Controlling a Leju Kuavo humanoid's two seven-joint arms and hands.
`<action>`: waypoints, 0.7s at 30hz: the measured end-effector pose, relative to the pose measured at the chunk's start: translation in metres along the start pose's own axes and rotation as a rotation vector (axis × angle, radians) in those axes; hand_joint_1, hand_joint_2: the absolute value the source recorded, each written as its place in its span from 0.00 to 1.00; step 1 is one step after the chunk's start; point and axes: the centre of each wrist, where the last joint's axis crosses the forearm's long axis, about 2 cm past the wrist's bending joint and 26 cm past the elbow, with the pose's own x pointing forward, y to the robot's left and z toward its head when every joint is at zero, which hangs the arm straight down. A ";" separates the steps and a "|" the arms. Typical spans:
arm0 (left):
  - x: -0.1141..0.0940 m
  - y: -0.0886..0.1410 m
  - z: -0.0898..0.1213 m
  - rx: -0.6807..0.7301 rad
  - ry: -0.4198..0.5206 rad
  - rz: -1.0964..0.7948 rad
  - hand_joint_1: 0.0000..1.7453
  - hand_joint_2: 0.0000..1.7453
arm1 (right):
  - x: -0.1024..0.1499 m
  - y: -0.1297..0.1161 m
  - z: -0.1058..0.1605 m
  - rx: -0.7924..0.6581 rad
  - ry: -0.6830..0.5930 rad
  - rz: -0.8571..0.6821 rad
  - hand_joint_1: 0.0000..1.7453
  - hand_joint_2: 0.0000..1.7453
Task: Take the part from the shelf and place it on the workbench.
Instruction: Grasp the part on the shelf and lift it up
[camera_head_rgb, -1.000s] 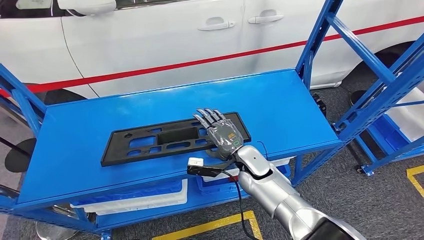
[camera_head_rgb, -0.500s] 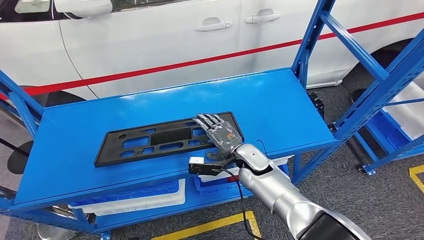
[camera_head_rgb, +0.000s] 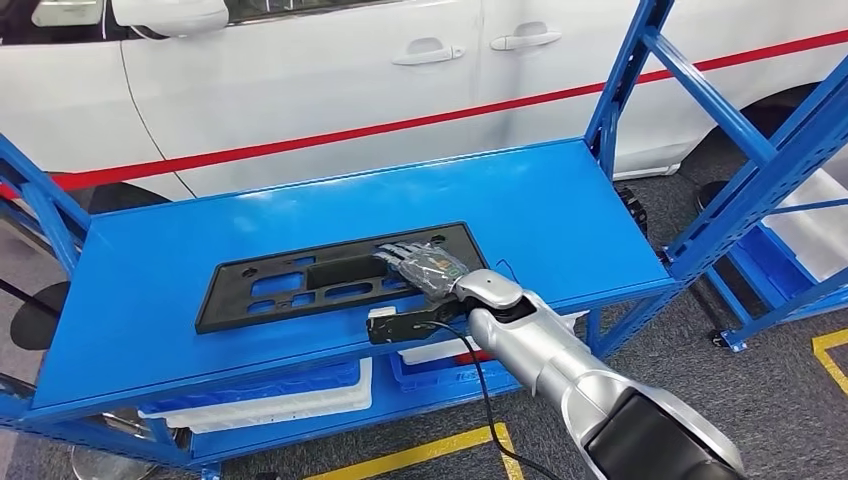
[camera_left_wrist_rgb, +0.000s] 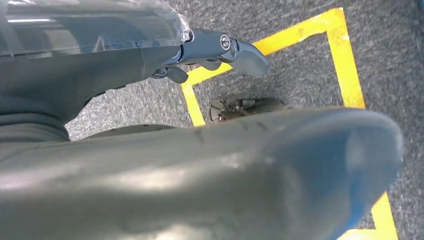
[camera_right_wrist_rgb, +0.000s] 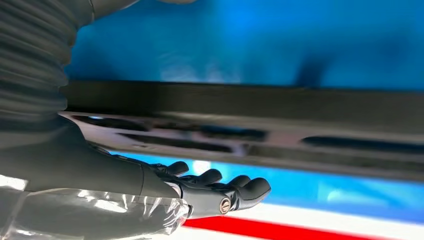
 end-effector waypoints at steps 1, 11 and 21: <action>0.000 0.000 0.000 0.000 -0.001 0.001 0.00 0.00 | -0.001 -0.001 0.000 0.015 0.000 -0.001 0.00 1.00; -0.004 0.001 0.001 -0.001 -0.004 0.013 0.00 0.00 | -0.005 -0.006 -0.001 0.051 0.010 0.017 0.00 1.00; -0.010 0.000 0.002 -0.013 -0.013 0.016 0.00 0.00 | 0.000 0.002 -0.002 -0.029 0.003 -0.005 0.00 1.00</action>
